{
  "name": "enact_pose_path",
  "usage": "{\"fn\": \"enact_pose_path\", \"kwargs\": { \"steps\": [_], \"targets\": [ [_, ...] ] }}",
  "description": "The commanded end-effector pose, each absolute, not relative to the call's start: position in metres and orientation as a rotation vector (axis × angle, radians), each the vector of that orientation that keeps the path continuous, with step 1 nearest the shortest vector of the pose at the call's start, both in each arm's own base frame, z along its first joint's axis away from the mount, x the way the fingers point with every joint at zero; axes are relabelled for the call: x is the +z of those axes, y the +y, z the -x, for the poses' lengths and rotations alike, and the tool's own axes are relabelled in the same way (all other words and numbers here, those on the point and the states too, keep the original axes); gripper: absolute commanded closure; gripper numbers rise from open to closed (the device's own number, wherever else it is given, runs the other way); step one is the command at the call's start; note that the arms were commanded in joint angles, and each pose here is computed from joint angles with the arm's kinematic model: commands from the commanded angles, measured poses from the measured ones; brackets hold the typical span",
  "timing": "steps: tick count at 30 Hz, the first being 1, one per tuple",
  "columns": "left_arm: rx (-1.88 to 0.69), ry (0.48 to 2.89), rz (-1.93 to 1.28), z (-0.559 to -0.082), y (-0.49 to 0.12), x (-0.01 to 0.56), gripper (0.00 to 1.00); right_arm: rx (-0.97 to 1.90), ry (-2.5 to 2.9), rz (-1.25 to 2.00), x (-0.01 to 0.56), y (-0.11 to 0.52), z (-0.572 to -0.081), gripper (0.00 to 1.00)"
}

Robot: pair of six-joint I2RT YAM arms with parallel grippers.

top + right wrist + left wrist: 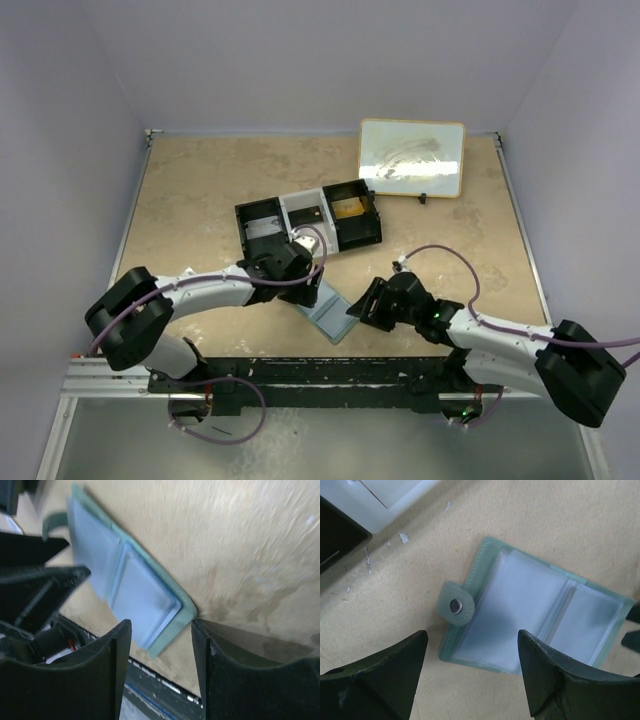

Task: Take the credit cards out of the card holder

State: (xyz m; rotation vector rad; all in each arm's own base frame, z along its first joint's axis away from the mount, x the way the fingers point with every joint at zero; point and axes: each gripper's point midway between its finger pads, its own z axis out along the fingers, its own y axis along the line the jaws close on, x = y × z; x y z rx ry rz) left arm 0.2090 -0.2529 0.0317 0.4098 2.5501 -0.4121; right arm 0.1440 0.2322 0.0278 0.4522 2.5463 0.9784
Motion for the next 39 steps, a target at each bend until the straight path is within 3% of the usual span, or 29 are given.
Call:
{"fn": "enact_pose_path", "kwargs": {
  "steps": [1, 9, 19, 26, 39],
  "targets": [
    [-0.475, 2.532, -0.385, -0.203, -0.261, 0.032, 0.3, 0.92, 2.506, -0.417, 0.031, 0.221, -0.174, 0.45],
    [-0.561, 2.513, -0.286, -0.182, -0.259, 0.037, 0.38, 0.86, 2.544, -0.096, 0.048, 0.24, -0.204, 0.46],
    [-0.636, 2.47, -0.11, -0.161, -0.252, 0.041, 0.47, 0.762, 2.499, -0.16, 0.069, 0.225, -0.212, 0.47],
    [-0.553, 2.445, -0.116, -0.168, -0.248, 0.047, 0.49, 0.986, 2.501, -0.144, 0.061, 0.239, -0.186, 0.51],
    [-0.401, 2.375, -0.15, -0.19, -0.24, 0.068, 0.43, 1.071, 2.49, -0.194, 0.051, 0.246, -0.183, 0.53]
  ]
}}
